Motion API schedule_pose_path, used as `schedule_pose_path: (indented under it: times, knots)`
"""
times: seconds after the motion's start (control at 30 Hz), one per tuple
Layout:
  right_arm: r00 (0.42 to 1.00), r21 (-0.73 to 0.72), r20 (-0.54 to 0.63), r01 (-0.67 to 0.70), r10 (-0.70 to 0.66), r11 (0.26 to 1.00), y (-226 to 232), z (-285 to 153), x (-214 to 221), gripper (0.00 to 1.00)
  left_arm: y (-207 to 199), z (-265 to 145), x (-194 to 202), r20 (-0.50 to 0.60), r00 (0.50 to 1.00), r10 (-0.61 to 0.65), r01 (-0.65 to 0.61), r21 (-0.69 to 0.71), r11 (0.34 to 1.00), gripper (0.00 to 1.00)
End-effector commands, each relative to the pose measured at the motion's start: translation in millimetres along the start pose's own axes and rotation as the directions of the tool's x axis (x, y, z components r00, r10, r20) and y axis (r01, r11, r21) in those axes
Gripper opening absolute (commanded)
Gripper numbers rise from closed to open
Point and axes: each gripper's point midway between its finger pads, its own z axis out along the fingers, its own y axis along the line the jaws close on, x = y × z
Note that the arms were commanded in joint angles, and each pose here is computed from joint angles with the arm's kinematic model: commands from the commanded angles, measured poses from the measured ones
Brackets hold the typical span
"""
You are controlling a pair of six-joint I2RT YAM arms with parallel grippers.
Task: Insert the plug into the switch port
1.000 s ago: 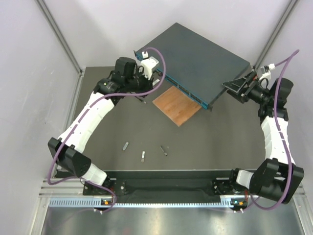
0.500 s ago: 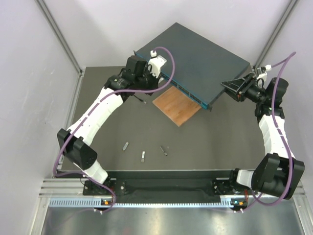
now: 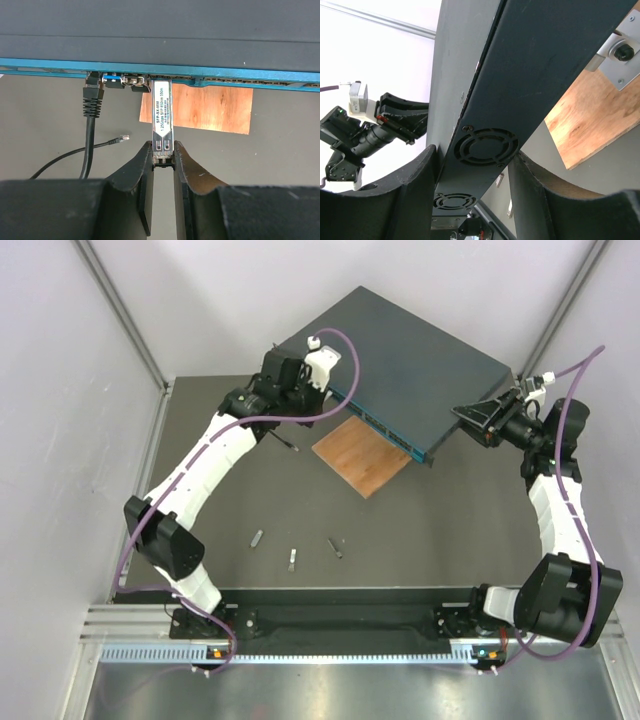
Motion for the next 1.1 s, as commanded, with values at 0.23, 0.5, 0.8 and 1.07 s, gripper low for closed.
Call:
schedule_pose_path:
  times: [0.23, 0.5, 0.8, 1.07]
  knots:
    - [0.977, -0.101, -0.023, 0.208, -0.211, 0.973, 27, 8, 11, 0.00, 7, -5, -32, 0.099, 0.995, -0.007, 0.011, -0.038, 0.999, 0.00]
    - [0.977, -0.103, -0.028, 0.206, -0.209, 0.973, 27, 8, 12, 0.00, 9, -5, -40, 0.119, 0.993, -0.011, 0.017, -0.048, 0.999, 0.00]
    - [0.978, -0.104, -0.029, 0.204, -0.208, 0.973, 26, 8, 12, 0.00, 7, 5, -32, 0.094, 0.995, -0.023, 0.026, -0.035, 0.999, 0.00]
    - [0.978, -0.106, -0.031, 0.204, -0.208, 0.973, 27, 9, 12, 0.00, 5, 13, -25, 0.075, 0.996, -0.039, 0.041, -0.027, 0.999, 0.00]
